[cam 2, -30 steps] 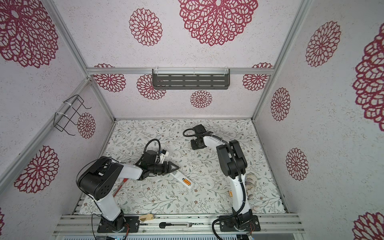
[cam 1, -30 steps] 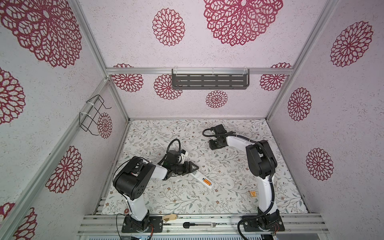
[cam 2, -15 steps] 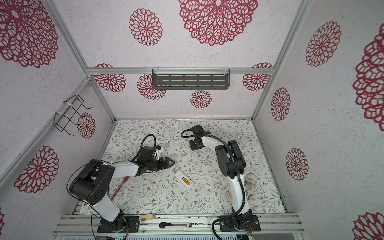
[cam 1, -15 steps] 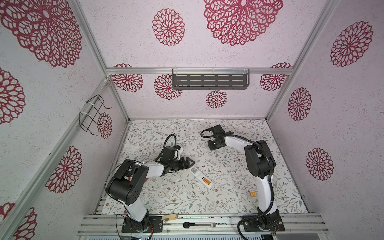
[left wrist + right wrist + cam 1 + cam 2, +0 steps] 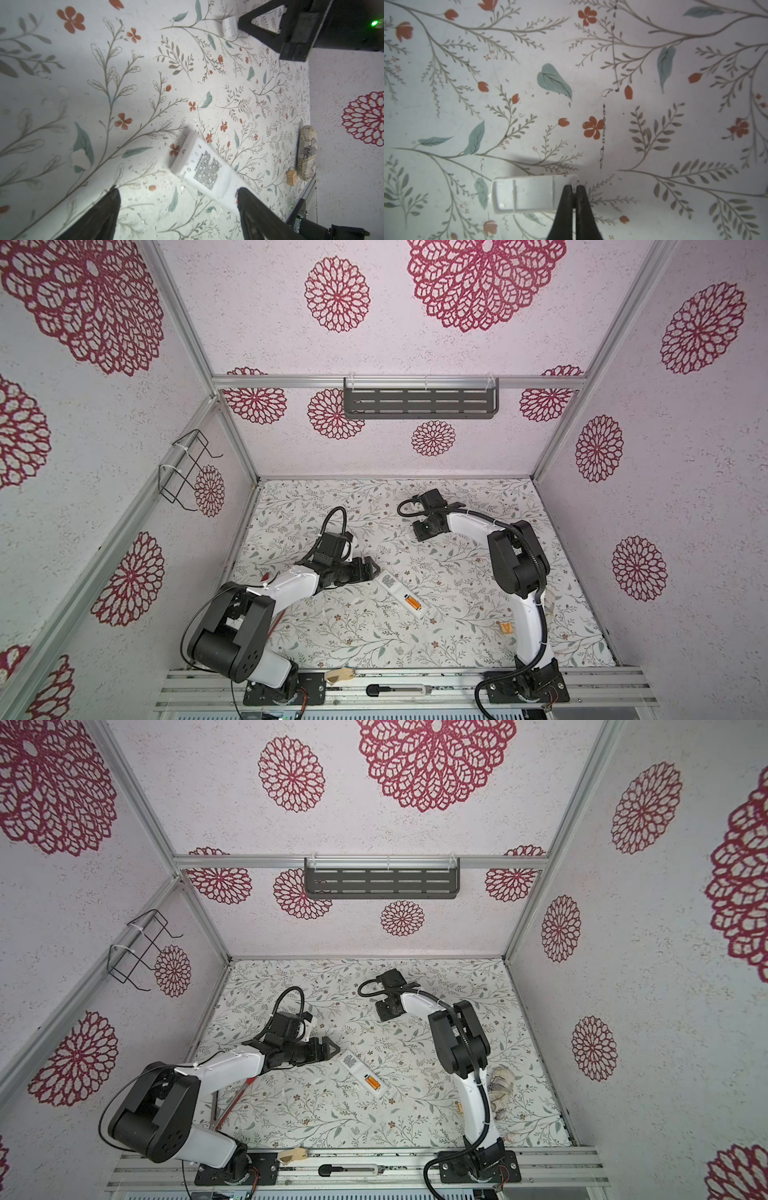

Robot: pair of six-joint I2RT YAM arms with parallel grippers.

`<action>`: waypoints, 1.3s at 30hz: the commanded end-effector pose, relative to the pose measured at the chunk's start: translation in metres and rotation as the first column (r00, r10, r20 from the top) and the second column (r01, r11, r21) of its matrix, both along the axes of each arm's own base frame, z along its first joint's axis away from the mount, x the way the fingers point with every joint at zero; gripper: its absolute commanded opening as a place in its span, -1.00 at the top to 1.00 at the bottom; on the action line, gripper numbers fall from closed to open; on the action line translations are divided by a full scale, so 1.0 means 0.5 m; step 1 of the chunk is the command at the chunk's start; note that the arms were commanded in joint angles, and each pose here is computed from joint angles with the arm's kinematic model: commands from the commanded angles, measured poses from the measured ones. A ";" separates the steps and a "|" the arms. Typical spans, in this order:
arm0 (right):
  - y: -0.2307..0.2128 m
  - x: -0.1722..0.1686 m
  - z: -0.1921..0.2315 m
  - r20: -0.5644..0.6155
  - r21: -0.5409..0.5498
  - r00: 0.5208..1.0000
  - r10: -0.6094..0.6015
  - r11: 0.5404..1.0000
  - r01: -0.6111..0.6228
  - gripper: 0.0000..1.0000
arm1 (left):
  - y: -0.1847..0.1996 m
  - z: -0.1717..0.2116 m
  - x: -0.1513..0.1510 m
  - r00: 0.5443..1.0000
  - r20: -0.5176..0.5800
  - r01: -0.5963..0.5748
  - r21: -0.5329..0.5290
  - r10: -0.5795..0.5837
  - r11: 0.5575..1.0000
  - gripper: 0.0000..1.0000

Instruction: Load the batteries into the remote control

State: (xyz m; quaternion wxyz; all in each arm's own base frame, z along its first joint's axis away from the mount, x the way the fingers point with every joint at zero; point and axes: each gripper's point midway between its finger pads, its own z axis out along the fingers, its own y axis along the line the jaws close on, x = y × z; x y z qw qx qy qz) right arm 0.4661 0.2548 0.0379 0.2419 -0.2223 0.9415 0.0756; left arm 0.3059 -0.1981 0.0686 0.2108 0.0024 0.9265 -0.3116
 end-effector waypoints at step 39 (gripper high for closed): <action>-0.030 -0.483 0.458 0.827 0.318 0.549 0.124 0.702 -0.638 1.00 | -0.158 0.364 -0.177 0.909 0.220 0.417 -0.489 -0.354 0.766 -0.96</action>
